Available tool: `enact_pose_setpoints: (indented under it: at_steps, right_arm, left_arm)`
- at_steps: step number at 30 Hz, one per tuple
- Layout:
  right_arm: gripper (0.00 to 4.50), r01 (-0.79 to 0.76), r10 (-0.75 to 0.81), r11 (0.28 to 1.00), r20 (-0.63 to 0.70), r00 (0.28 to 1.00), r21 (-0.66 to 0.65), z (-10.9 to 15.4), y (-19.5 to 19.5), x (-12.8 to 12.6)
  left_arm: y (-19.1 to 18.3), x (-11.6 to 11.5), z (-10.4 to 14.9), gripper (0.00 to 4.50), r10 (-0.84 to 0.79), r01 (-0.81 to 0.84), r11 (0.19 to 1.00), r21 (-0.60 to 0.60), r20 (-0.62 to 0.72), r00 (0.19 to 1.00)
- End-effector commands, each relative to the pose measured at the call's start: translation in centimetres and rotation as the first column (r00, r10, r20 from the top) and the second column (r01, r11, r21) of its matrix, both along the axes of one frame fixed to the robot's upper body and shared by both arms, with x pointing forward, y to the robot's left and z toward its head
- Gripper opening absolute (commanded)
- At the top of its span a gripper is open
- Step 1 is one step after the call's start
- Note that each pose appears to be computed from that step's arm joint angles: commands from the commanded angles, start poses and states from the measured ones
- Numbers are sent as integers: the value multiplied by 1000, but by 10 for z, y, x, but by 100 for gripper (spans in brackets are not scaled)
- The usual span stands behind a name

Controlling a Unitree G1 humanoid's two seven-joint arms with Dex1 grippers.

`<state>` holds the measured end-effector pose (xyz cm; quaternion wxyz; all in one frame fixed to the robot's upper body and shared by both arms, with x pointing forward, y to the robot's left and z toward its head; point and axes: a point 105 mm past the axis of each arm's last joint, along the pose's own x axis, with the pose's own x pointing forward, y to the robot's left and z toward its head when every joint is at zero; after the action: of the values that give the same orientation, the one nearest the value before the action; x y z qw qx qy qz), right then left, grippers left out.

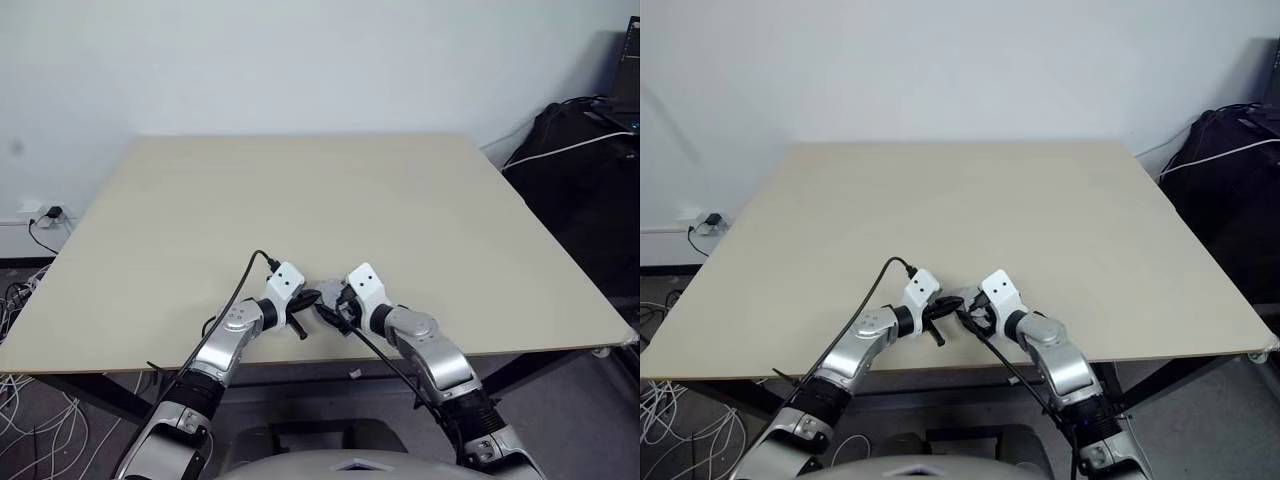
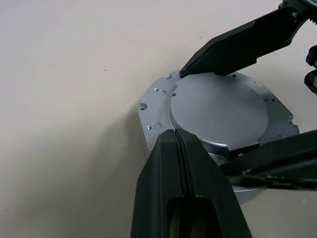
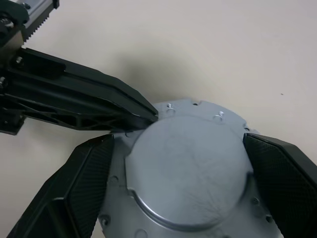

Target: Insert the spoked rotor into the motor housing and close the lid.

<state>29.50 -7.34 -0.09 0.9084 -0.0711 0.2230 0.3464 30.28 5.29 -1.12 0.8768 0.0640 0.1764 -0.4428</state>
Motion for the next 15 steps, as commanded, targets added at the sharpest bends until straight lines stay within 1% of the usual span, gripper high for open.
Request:
enact_pose_setpoints:
  at_steps: [1, 6, 12, 15]
  right_arm:
    - [447, 2, -3, 1000, 61, 998, 25, 18, -4, 9]
    - [447, -4, -2, 998, 92, 996, 60, 28, -4, 10]
    - [447, -68, 49, 981, 107, 993, 180, 48, 2, 3]
    - [447, -71, 49, 974, 108, 993, 216, 55, 0, 1]
  left_arm:
    - [-6, -3, 3, 0, -31, 31, 999, -5, 7, 999]
    - [-6, -4, 3, 0, -31, 31, 1000, -6, 5, 1000]
    - [-6, -5, 1, 0, -32, 32, 999, -5, 1, 999]
    - [-5, -6, 1, 0, -33, 33, 999, -4, -1, 999]
